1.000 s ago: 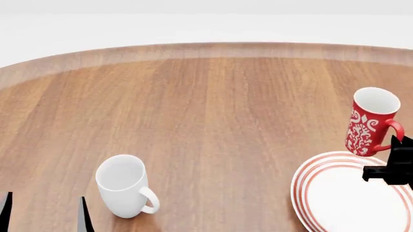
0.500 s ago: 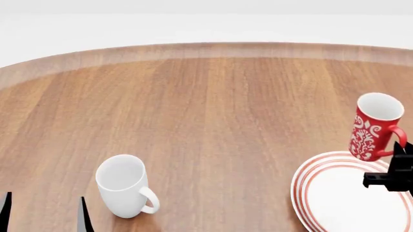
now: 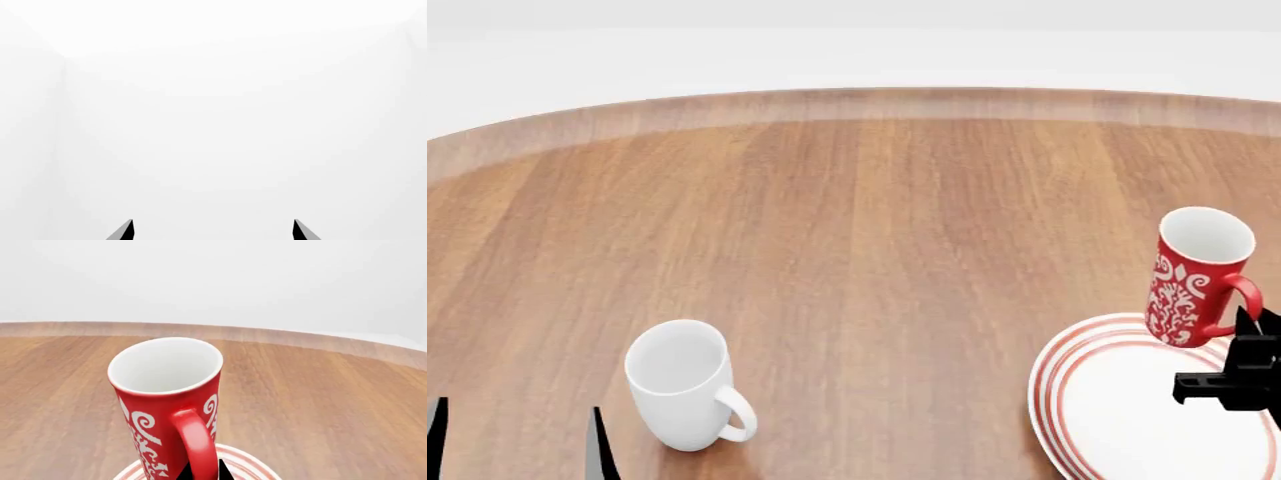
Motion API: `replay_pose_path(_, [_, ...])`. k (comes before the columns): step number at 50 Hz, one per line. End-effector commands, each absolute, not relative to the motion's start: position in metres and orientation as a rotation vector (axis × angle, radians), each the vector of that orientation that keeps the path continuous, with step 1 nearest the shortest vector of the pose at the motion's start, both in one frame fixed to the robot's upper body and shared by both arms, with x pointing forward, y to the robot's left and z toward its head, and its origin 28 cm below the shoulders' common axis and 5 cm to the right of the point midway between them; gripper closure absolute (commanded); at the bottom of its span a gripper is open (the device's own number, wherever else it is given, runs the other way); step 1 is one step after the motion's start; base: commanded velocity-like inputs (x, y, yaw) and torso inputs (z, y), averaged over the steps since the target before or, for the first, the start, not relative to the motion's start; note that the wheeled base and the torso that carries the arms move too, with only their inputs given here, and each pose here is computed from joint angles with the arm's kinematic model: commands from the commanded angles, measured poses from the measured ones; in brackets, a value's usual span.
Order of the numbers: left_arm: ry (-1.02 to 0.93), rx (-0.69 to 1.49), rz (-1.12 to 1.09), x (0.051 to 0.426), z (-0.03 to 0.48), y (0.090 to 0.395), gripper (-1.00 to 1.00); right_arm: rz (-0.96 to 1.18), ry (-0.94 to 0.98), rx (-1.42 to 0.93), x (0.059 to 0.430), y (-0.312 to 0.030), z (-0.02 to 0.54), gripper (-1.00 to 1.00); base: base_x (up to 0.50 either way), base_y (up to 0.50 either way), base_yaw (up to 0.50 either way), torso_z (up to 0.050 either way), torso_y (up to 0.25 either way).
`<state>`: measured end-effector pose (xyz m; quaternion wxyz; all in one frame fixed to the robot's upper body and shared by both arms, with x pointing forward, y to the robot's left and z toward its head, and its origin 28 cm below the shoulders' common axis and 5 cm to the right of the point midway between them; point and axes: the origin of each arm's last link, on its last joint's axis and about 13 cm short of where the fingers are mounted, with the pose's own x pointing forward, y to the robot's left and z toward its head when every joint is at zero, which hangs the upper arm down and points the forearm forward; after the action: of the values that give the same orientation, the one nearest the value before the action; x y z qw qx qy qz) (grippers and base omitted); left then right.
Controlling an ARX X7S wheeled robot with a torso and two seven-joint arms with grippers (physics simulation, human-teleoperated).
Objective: Pick up the red mug and put it on the plate
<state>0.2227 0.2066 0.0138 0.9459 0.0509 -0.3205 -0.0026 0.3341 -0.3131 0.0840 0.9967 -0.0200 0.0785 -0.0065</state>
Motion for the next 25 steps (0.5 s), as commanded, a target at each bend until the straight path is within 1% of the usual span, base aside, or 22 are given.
replay_pose_path(1, [-0.668, 0.111, -0.004, 0.2230, 0.0139, 0.2066, -1.00, -0.012, 0.142, -0.031, 0.3349, -0.3126, 0.0850, 1.00, 0.00, 0.00, 0.00, 0.000, 0.000])
replay_pose_path(25, [-0.692, 0.125, 0.003, 0.2234, 0.0141, 0.2068, -1.00, -0.017, 0.140, -0.026, 0.3335, -0.3130, 0.0830, 1.00, 0.00, 0.00, 0.00, 0.000, -0.003])
